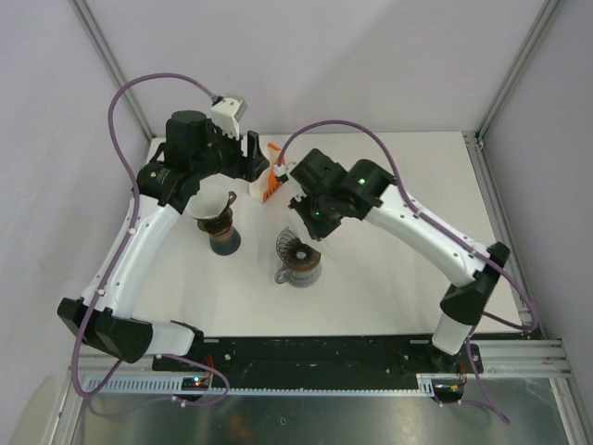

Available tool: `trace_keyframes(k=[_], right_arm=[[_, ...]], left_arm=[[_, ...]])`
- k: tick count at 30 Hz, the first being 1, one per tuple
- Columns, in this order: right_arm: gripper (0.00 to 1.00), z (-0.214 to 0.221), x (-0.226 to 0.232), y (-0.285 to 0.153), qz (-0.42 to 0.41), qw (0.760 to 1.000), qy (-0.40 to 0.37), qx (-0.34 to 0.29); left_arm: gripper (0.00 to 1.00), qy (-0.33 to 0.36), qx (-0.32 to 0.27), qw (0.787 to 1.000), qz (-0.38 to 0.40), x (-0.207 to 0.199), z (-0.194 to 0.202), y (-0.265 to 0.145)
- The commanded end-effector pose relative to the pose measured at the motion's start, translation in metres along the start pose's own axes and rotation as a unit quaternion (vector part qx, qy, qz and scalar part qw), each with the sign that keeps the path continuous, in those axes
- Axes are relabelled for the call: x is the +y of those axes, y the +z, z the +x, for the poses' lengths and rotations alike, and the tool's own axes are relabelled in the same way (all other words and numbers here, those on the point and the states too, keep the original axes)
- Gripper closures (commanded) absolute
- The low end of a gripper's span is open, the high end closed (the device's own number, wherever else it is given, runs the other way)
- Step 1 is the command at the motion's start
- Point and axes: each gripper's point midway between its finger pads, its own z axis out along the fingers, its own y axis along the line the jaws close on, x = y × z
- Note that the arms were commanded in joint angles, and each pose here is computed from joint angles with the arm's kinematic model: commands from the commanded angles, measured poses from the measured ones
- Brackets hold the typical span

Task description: Place the coffee filter in the dripper

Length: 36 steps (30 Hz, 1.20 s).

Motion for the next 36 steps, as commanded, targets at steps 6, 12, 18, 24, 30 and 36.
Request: trace_keyframes(k=[6, 12, 18, 24, 30, 36], right_arm=[[1.00, -0.002, -0.007, 0.025, 0.032, 0.997, -0.030, 0.060], [1.00, -0.004, -0.007, 0.044, 0.032, 0.995, -0.041, 0.083], [1.00, 0.005, -0.008, 0.059, 0.032, 0.992, -0.045, 0.112], [1.00, 0.012, -0.010, 0.067, 0.038, 0.990, -0.047, 0.128], [1.00, 0.014, -0.012, 0.070, 0.037, 0.989, -0.047, 0.132], [1.00, 0.015, -0.012, 0.078, 0.035, 0.988, -0.049, 0.139]], left_arm=[[0.22, 0.017, -0.010, 1.000, -0.002, 0.000, 0.001, -0.012], [0.22, 0.016, -0.005, 1.000, -0.007, 0.002, 0.004, -0.010], [0.21, 0.024, -0.001, 0.999, -0.029, 0.012, 0.007, -0.008], [0.20, 0.022, 0.008, 0.999, -0.045, 0.021, 0.013, -0.006], [0.19, 0.005, 0.019, 0.997, -0.078, 0.047, 0.021, -0.002], [0.20, -0.007, 0.026, 0.996, -0.084, 0.056, 0.026, 0.000]])
